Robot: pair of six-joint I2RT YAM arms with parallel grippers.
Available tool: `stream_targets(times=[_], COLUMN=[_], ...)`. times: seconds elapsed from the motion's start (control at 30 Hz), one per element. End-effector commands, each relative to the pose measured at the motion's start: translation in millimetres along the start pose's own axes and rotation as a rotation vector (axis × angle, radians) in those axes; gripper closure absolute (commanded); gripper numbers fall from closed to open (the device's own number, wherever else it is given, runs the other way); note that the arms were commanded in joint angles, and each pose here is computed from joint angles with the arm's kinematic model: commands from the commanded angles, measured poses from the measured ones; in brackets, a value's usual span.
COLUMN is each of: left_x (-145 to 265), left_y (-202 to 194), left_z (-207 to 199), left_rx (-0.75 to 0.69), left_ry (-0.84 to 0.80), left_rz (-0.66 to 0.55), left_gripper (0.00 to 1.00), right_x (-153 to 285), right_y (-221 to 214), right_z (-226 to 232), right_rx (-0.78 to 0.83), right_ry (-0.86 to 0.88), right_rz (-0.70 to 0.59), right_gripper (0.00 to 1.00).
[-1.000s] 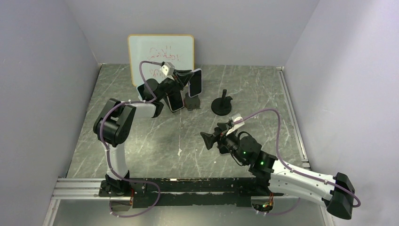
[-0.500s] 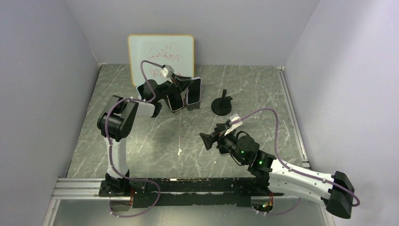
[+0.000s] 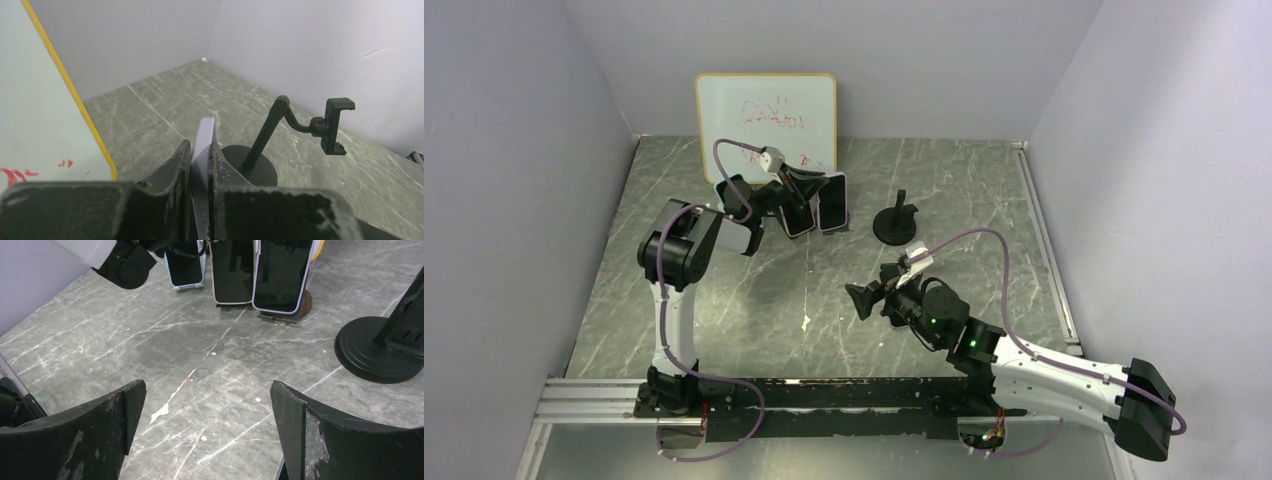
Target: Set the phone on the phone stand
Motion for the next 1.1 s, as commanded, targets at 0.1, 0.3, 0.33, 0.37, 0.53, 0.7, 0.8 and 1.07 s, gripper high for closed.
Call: stream_targets(times=[0.1, 0.3, 0.33, 0.37, 0.53, 0.7, 0.8, 1.07], left_x=[-2.1, -2.0, -1.1, -0.2, 6.0, 6.1, 4.8, 3.7], left_y=[9.8, 5.8, 4.9, 4.4, -0.5, -5.7, -8.2, -8.7], left_z=[-4.9, -1.5, -0.9, -0.6, 2.2, 5.8, 8.0, 12.8], left_rx=[-0.06, -0.073, -0.072, -0.071, -0.052, -0.04, -0.037, -0.047], left_ry=[-0.093, -0.083, -0.081, -0.079, -0.081, -0.088, -0.093, -0.083], left_rz=[-0.098, -0.08, -0.081, -0.086, -0.125, -0.143, -0.141, -0.117], left_gripper=[0.95, 0.95, 0.95, 0.95, 0.95, 0.95, 0.95, 0.8], right_x=[-2.6, -5.7, -6.1, -6.4, -7.6, -8.6, -9.4, -12.2], right_y=[1.0, -1.7, -2.0, -2.4, -3.6, -5.1, -5.6, -7.0], right_z=[-0.4, 0.9, 0.8, 1.1, 0.8, 0.2, 0.3, 0.1], right_rx=[-0.018, -0.023, -0.022, -0.021, -0.02, -0.018, -0.019, -0.022], right_ry=[-0.002, 0.004, 0.005, 0.006, 0.008, 0.009, 0.011, 0.015], right_rz=[-0.021, -0.013, -0.012, -0.011, -0.006, 0.001, 0.003, 0.009], right_gripper=[0.0, 0.0, 0.0, 0.0, 0.0, 0.0, 0.0, 0.0])
Point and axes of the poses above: each gripper's point midway between its finger pads, its own x axis back along the fingers, its own z axis along the line the jaws close on, y = z × x, the point moved 9 cm from there along x, back along the fingers, and after that the axes turned 5 degrees about x, right-handed, at the moved point
